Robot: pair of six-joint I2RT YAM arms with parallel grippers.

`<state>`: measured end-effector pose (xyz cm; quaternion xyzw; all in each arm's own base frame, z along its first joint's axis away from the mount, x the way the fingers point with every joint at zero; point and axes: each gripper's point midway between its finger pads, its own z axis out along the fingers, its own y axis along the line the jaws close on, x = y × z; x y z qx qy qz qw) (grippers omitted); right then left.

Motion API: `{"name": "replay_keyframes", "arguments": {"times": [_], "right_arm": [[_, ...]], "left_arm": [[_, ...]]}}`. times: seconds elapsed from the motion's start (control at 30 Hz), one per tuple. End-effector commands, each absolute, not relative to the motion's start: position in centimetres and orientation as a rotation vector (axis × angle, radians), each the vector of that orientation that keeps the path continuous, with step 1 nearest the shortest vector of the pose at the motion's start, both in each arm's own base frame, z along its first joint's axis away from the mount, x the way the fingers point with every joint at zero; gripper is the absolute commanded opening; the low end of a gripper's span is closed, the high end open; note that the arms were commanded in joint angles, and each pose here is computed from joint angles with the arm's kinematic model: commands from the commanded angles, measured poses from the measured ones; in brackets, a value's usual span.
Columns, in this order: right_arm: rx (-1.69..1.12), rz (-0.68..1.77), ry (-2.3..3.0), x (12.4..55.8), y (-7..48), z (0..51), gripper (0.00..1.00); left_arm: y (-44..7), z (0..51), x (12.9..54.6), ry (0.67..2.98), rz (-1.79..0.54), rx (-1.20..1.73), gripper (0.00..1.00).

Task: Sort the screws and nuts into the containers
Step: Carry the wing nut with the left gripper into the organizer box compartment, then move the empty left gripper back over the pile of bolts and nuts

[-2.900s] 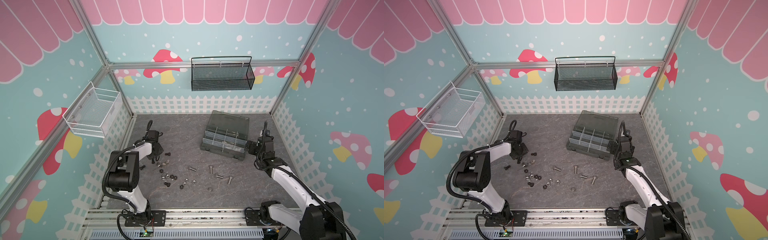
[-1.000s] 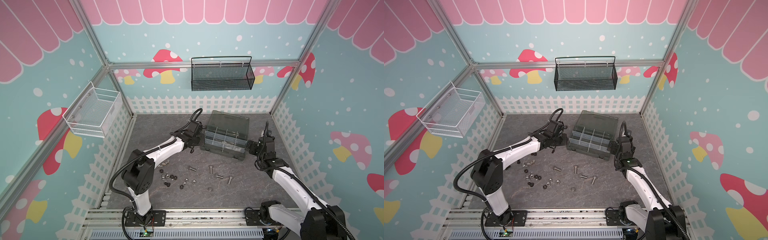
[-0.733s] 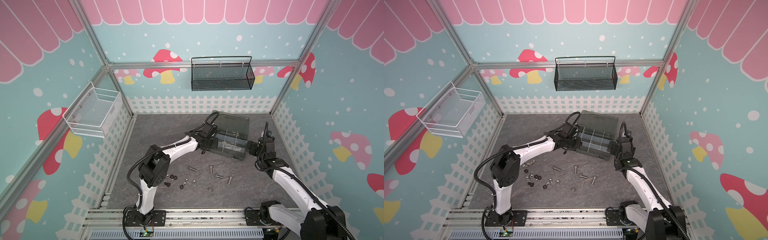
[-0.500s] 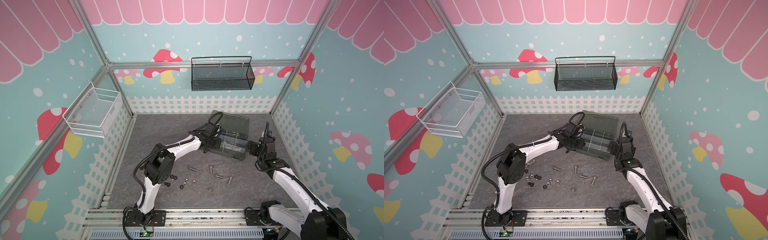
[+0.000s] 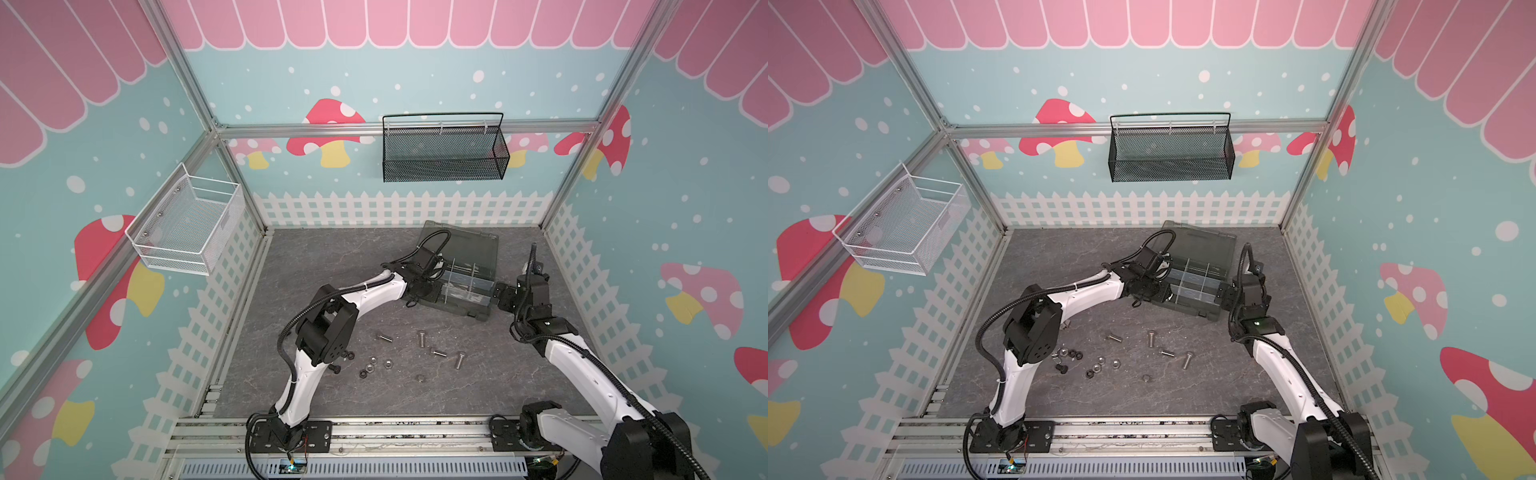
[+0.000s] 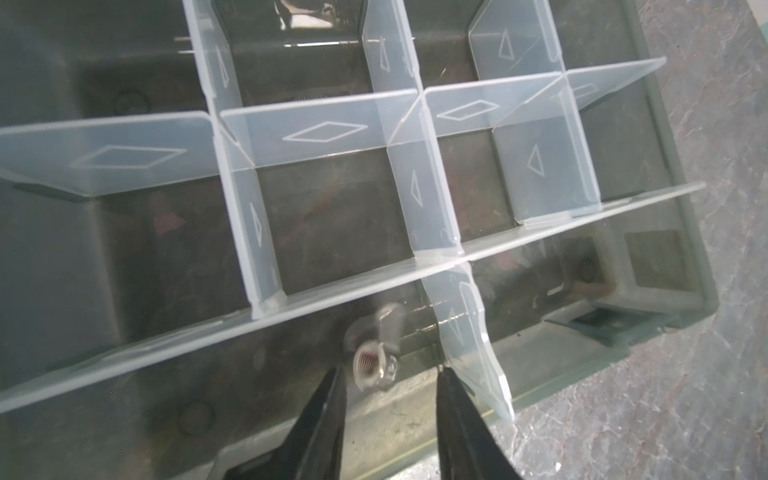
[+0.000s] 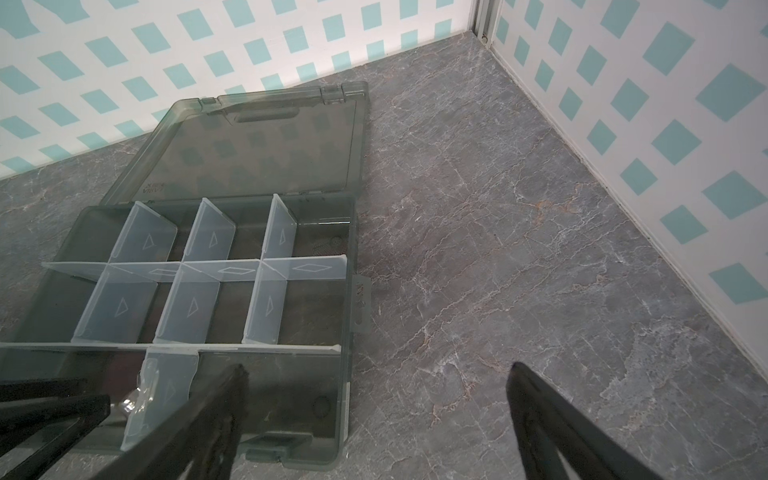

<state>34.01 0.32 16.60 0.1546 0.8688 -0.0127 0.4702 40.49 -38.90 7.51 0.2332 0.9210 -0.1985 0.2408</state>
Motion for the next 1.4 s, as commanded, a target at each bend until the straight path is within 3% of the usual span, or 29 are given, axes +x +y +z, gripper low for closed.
{"name": "replay_keyframes", "arguments": {"times": [0.0, 0.33, 0.77, 0.97, 1.37], "right_arm": [[0.399, -0.028, 2.116, 34.0, 0.3, 17.1, 0.98], [0.404, -0.048, 2.158, 34.2, 0.3, 16.3, 0.98], [0.409, -0.058, 2.234, 35.3, 0.6, 14.8, 0.98], [0.426, -0.051, 2.264, 35.2, 0.8, 13.9, 0.98], [0.419, -0.069, 2.318, 35.3, 0.9, 12.6, 0.98]], "left_arm": [[-39.0, 8.7, 40.9, 2.490, -0.525, 0.656, 0.42], [-36.2, 13.8, 40.4, 2.423, -0.468, 0.517, 0.46], [-24.3, 14.7, 36.6, 2.469, -0.273, 0.081, 0.65], [-20.0, 13.2, 34.0, 2.566, -0.178, -0.048, 0.81], [-12.5, 8.8, 30.0, 2.709, 0.008, -0.237, 0.77]]}}
